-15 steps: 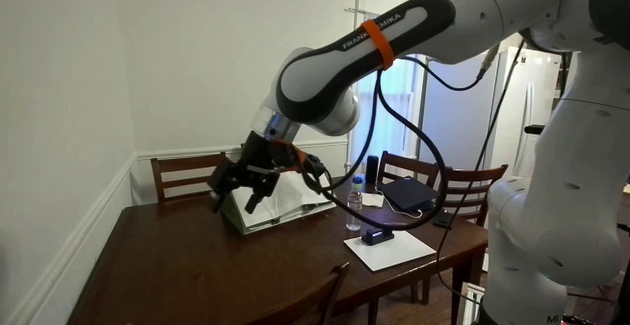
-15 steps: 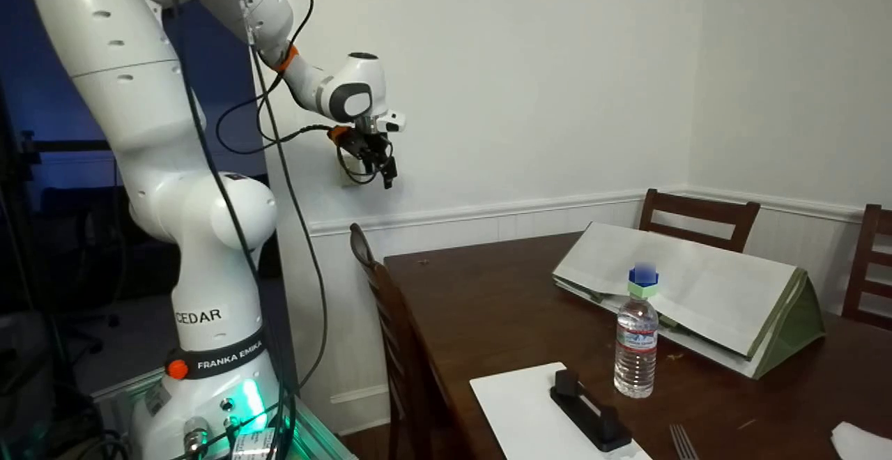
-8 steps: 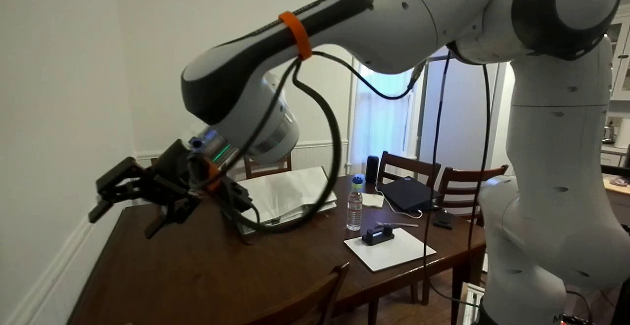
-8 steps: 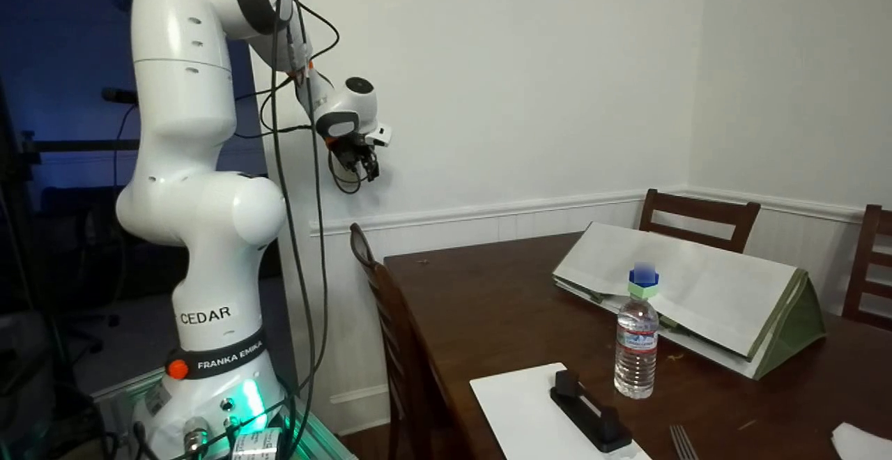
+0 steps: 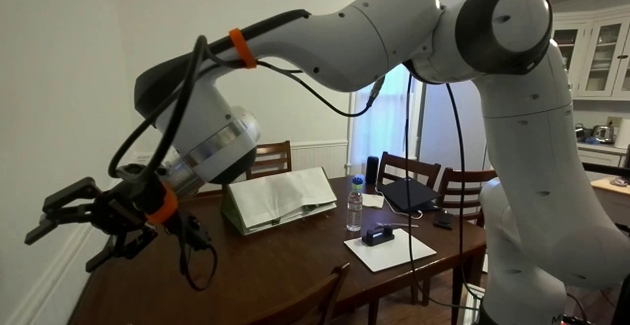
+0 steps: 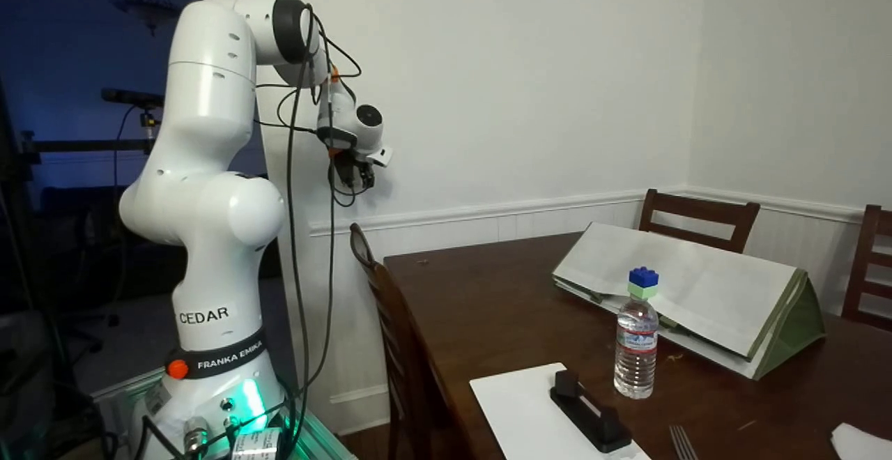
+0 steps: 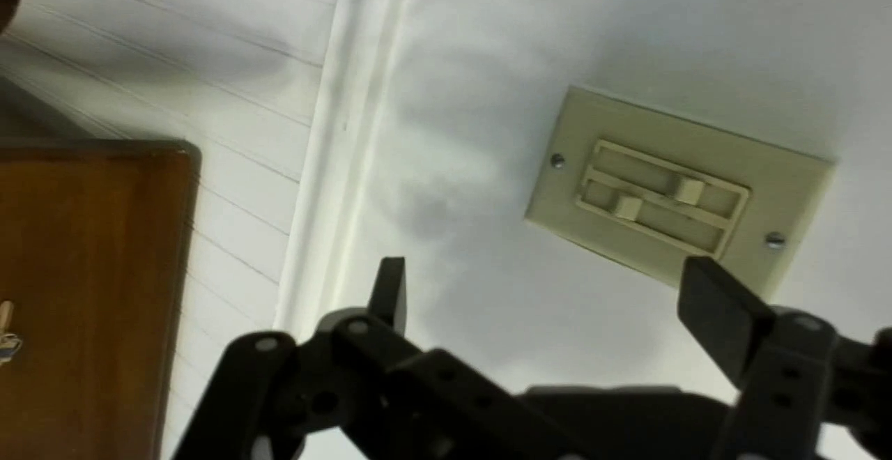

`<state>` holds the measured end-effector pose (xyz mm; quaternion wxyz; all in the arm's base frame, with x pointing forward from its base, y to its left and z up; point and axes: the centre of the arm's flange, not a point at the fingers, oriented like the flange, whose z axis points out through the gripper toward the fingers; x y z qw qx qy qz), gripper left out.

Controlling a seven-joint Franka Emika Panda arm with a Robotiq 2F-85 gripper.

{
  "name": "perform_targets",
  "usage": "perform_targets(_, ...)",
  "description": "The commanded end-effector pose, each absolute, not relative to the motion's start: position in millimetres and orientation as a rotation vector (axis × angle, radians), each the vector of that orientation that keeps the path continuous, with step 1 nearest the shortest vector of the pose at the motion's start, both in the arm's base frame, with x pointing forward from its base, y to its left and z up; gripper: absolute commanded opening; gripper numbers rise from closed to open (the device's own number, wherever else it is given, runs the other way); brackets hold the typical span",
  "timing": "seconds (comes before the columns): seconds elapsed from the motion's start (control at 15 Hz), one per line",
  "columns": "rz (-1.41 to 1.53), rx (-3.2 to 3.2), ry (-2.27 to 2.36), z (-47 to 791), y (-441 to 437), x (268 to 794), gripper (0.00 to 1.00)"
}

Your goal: Turn off the light switch

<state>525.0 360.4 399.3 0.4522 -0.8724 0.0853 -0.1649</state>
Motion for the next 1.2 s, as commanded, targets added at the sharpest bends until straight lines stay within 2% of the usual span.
perform_targets(0.0,-0.402,-2.157,0.215,395.3,360.5,526.2,1.0)
perform_targets(1.13,-0.338,-1.939,0.296,358.2,400.2,536.2,1.0)
